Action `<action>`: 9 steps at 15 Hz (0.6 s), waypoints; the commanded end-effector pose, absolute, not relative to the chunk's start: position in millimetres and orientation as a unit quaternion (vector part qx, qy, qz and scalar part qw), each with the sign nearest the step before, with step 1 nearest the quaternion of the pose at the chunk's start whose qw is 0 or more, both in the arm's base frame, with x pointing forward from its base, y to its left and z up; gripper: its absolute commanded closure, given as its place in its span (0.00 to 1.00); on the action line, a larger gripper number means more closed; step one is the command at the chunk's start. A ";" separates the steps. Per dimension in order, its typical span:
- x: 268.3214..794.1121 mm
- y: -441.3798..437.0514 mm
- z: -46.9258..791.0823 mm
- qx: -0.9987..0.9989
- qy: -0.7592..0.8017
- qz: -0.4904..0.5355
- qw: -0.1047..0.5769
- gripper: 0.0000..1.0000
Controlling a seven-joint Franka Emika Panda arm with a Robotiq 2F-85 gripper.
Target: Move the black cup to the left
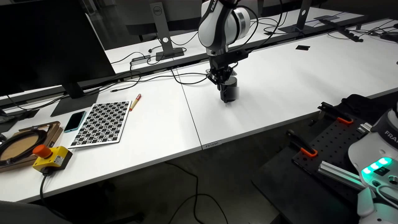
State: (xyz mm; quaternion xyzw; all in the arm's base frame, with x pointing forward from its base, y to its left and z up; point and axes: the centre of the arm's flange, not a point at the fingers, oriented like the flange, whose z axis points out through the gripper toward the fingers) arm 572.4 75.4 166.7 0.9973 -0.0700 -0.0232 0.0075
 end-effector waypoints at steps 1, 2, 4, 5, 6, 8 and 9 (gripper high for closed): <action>575.1 94.0 167.8 0.998 -0.055 -0.014 0.012 0.98; 576.2 102.3 168.9 0.999 -0.047 -0.011 0.014 0.98; 576.8 120.5 170.7 0.999 -0.026 -0.007 0.017 0.98; 576.6 130.6 171.2 1.000 -0.015 -0.006 0.018 0.98; 576.9 141.4 171.7 1.000 -0.001 -0.006 0.019 0.98; 576.8 160.9 173.7 0.999 0.025 -0.001 0.020 0.98; 577.4 170.0 174.8 0.999 0.037 0.000 0.022 0.98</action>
